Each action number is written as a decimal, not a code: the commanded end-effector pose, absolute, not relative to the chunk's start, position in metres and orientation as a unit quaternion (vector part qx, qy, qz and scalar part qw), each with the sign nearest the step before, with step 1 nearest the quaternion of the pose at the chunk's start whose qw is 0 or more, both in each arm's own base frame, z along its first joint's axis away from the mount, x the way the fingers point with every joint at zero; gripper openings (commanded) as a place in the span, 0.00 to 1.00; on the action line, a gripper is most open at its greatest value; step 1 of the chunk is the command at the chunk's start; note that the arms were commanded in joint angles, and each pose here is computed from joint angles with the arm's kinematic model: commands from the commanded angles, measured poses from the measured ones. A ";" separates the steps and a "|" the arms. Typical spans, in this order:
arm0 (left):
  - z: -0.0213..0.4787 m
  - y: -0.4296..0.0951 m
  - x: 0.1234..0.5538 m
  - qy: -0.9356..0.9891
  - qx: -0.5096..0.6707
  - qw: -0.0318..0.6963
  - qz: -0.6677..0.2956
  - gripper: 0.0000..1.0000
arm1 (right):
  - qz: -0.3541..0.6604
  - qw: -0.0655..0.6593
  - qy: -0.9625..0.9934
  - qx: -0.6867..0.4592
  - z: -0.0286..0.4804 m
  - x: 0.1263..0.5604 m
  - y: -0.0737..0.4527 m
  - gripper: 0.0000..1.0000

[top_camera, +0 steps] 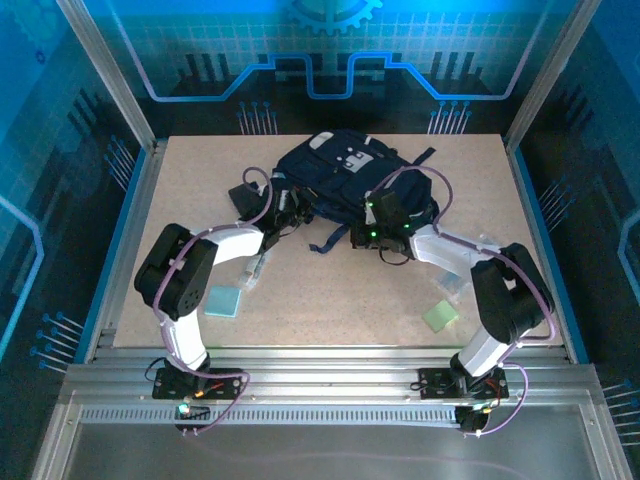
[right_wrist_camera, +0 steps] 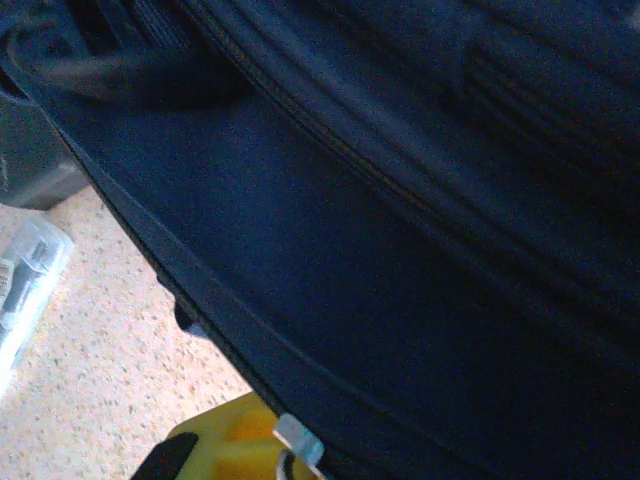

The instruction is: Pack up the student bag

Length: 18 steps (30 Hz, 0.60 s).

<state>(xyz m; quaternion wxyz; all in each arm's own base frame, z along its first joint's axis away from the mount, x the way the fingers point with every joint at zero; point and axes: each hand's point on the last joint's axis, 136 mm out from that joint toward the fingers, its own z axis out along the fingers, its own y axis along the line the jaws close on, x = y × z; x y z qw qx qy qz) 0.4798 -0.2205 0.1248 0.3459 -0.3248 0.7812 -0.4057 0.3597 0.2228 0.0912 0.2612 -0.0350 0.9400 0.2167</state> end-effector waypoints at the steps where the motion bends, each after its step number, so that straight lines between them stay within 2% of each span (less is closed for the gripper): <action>1: 0.144 -0.186 0.514 0.763 -0.327 0.405 -0.384 0.00 | 0.174 0.195 0.964 -0.047 0.083 0.325 0.188 0.00; 7: 0.130 -0.169 0.542 0.775 -0.324 0.408 -0.357 0.00 | 0.152 0.157 0.974 -0.052 0.082 0.306 0.165 0.00; 13: 0.130 -0.173 0.574 0.783 -0.305 0.393 -0.373 0.00 | 0.249 0.147 0.956 -0.039 0.092 0.310 0.203 0.00; 14: 0.135 -0.177 0.575 0.786 -0.295 0.389 -0.379 0.09 | 0.270 0.151 0.950 -0.034 0.096 0.315 0.212 0.00; 15: 0.140 -0.181 0.573 0.788 -0.286 0.385 -0.386 0.32 | 0.290 0.155 0.944 -0.030 0.099 0.322 0.221 0.00; 16: 0.143 -0.183 0.570 0.789 -0.283 0.380 -0.390 0.49 | 0.309 0.158 0.938 -0.025 0.101 0.328 0.230 0.00; 18: 0.149 -0.184 0.557 0.794 -0.280 0.366 -0.396 0.76 | 0.351 0.161 0.922 -0.014 0.109 0.343 0.250 0.00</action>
